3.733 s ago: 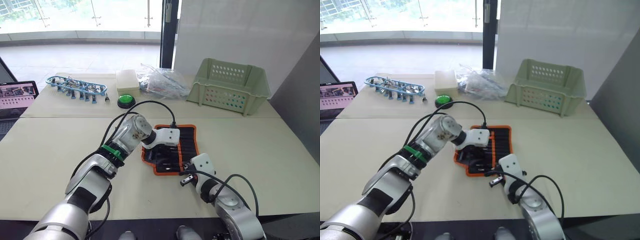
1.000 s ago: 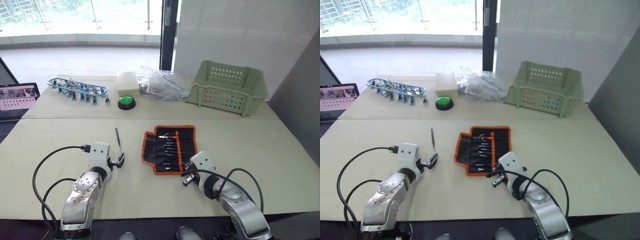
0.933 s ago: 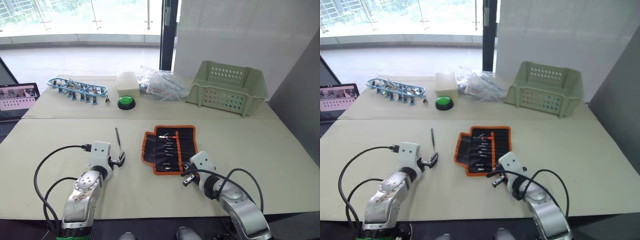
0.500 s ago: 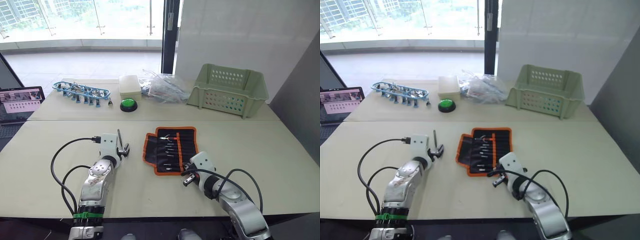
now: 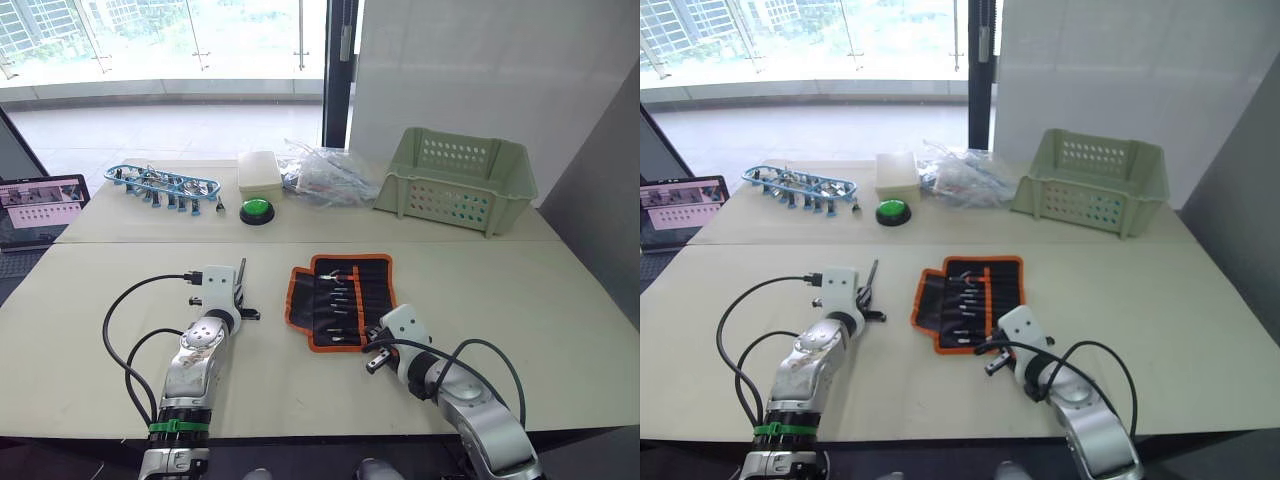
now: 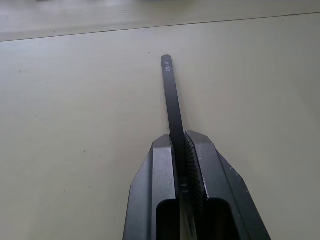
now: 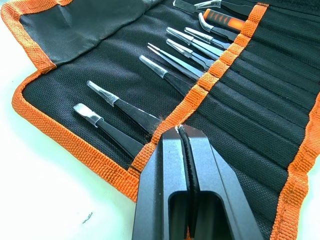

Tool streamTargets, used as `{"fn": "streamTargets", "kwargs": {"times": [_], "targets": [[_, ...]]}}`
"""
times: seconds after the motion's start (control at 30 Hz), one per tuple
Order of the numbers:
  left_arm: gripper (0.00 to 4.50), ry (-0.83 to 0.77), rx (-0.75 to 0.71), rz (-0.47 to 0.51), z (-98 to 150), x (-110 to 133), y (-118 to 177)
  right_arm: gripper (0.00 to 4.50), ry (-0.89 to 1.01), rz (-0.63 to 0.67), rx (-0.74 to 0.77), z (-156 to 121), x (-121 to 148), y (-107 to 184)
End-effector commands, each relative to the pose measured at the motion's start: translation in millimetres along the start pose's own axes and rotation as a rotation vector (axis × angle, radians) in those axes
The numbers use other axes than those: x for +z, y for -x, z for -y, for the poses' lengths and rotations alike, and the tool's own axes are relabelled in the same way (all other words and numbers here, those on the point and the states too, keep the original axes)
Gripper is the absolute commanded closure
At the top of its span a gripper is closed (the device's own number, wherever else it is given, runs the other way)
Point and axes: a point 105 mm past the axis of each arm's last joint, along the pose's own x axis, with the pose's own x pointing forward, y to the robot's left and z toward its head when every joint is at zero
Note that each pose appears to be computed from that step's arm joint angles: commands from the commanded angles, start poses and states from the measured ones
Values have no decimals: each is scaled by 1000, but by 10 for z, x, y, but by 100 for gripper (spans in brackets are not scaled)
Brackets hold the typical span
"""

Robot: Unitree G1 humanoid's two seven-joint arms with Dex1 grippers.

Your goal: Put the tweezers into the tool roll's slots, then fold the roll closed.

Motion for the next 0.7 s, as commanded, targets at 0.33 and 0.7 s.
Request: {"fn": "streamTargets", "kwargs": {"times": [0.33, 0.7], "targets": [[447, -107, -166, 203, -198, 711, 104, 450, -40, -92, 51, -132, -223, 20], [447, -502, -1193, 2, 755, 728, 857, 450, -40, -102, 54, -147, -230, 49]]}}
